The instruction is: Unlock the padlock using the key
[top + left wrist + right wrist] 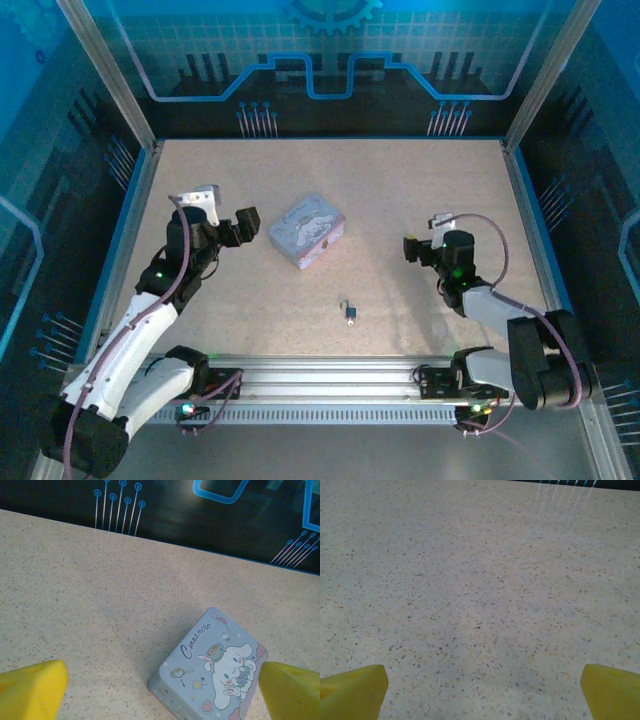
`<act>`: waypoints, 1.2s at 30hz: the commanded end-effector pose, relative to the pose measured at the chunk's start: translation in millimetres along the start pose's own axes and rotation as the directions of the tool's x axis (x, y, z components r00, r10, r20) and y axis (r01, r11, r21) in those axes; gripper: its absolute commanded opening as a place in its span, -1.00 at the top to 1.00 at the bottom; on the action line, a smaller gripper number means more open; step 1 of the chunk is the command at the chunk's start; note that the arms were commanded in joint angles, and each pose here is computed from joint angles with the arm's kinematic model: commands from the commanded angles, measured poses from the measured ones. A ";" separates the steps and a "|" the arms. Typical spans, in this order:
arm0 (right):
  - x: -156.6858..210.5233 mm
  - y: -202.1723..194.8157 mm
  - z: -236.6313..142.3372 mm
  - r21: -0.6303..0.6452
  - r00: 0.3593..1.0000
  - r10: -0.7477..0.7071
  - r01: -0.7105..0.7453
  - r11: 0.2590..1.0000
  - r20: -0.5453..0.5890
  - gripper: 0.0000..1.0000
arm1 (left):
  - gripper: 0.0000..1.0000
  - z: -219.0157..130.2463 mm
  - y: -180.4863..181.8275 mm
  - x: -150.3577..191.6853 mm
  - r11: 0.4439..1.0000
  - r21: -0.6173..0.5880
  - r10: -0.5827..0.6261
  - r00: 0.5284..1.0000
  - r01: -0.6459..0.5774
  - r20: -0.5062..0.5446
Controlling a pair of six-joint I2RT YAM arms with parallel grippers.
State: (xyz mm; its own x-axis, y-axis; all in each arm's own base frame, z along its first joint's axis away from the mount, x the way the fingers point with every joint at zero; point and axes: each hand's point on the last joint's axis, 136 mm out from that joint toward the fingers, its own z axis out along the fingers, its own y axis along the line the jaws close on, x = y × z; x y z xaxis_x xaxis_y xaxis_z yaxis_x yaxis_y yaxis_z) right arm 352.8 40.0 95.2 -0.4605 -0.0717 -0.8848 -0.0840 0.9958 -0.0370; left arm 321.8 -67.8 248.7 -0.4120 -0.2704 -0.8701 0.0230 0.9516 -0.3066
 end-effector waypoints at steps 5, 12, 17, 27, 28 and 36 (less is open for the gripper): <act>-33.9 -8.5 -3.5 0.015 0.986 -0.040 0.038 0.999 0.162 -1.00 | -0.98 0.7 2.6 -13.4 1.000 -0.020 0.008 0.999 -0.008 0.039; -32.7 -16.4 1.1 0.024 0.977 -0.037 0.032 0.999 0.210 -1.00 | -0.98 7.2 1.1 -15.7 1.000 -0.015 0.006 0.999 -0.005 0.042; -20.3 -20.1 14.1 0.014 0.979 -0.011 0.008 1.000 0.202 -1.00 | -0.98 9.4 -0.1 -18.1 1.000 -0.009 0.004 0.999 -0.004 0.051; -19.0 -24.2 37.4 0.016 0.996 0.002 -0.003 1.000 0.093 -1.00 | -0.98 23.0 19.3 -15.3 0.990 -0.114 0.093 0.995 -0.088 0.041; -18.3 -24.3 37.4 0.017 0.996 0.002 -0.003 1.000 0.086 -1.00 | -0.98 26.8 24.3 -14.3 0.986 -0.137 0.106 0.993 -0.099 0.044; -18.6 -24.1 37.4 0.019 0.996 -0.001 -0.001 1.000 0.089 -1.00 | -0.98 56.8 72.8 -2.0 0.917 -0.314 0.272 0.961 -0.245 0.045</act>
State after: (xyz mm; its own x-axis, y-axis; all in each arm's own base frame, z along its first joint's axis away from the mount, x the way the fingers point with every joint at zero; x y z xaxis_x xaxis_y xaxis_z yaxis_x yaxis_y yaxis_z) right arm 394.2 21.5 94.1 -0.3800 -0.0716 -0.9222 -0.0721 0.9963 -0.0476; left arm 368.1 -24.5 206.5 -0.3978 -0.0863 -0.9134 -0.1200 0.9919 -0.0415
